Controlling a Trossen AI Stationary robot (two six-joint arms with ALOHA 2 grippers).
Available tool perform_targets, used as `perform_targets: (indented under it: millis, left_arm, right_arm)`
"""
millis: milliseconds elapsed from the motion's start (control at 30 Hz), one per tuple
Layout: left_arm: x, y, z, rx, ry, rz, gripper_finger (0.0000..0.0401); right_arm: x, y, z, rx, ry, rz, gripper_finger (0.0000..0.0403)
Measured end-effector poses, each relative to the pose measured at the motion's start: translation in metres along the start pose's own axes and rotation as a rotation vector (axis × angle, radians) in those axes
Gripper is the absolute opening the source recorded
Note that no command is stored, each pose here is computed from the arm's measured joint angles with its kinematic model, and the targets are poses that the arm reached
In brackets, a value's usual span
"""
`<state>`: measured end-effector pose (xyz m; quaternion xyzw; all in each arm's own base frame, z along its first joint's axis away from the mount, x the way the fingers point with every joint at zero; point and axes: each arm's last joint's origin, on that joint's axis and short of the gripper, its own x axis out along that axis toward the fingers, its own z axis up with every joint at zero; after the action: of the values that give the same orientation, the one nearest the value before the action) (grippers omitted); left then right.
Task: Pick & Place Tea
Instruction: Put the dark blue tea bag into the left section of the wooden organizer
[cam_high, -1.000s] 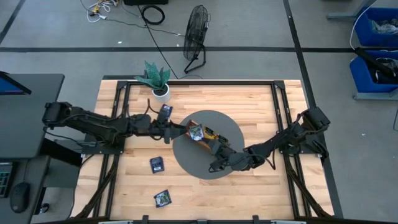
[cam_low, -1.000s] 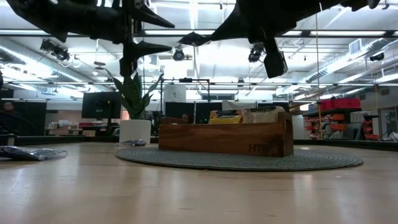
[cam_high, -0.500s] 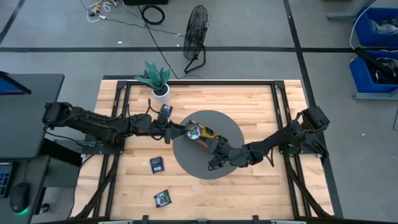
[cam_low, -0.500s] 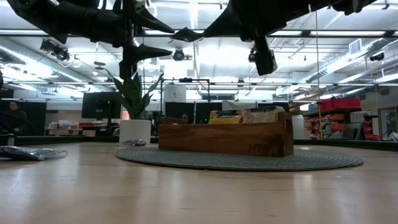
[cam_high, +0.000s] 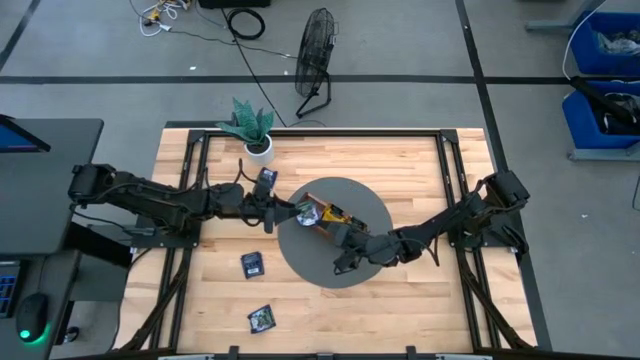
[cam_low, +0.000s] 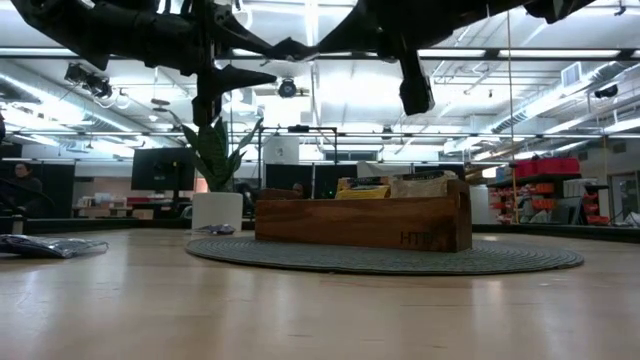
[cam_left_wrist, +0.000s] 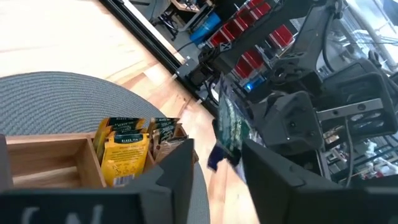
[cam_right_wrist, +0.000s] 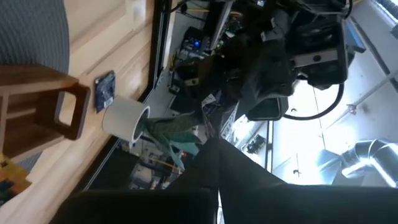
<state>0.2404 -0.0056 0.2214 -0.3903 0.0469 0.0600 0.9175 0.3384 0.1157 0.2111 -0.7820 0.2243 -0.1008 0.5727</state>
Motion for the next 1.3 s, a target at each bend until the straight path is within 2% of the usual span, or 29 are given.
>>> perform_targets:
  millis: [133, 300, 500, 733, 933, 1133, 1300]
  left_arm:
    - [0.000, 0.000, 0.000, 0.044, -0.001, -0.002, 0.0091]
    - [0.000, 0.000, 0.000, 0.100, -0.002, -0.001, 0.0012]
    - [0.000, 0.000, 0.000, 0.169, -0.001, -0.003, 0.0004]
    - [0.000, -0.001, -0.001, 0.274, 0.014, -0.015, 0.0002]
    - [0.000, 0.001, -0.003, 0.369, 0.044, -0.007, 0.0001]
    - [-0.001, 0.006, -0.007, 0.442, 0.101, 0.031, 0.0001]
    - [-0.002, 0.007, -0.010, 0.505, 0.130, 0.042, 0.0001]
  right_arm:
    - [0.002, 0.000, -0.001, 0.031, -0.013, -0.001, 0.0000]
    - [0.004, 0.001, -0.003, 0.085, -0.014, 0.007, 0.0000]
    - [0.004, 0.003, -0.003, 0.124, -0.002, 0.020, 0.0002]
    - [0.004, 0.003, -0.006, 0.242, 0.117, 0.027, 0.0035]
    - [0.000, 0.004, -0.004, 0.290, 0.142, 0.036, 0.0060]
    - [-0.009, -0.010, -0.016, 0.540, 0.136, 0.024, 0.0072]
    - [-0.019, -0.025, -0.035, 0.864, 0.011, 0.076, 0.0073]
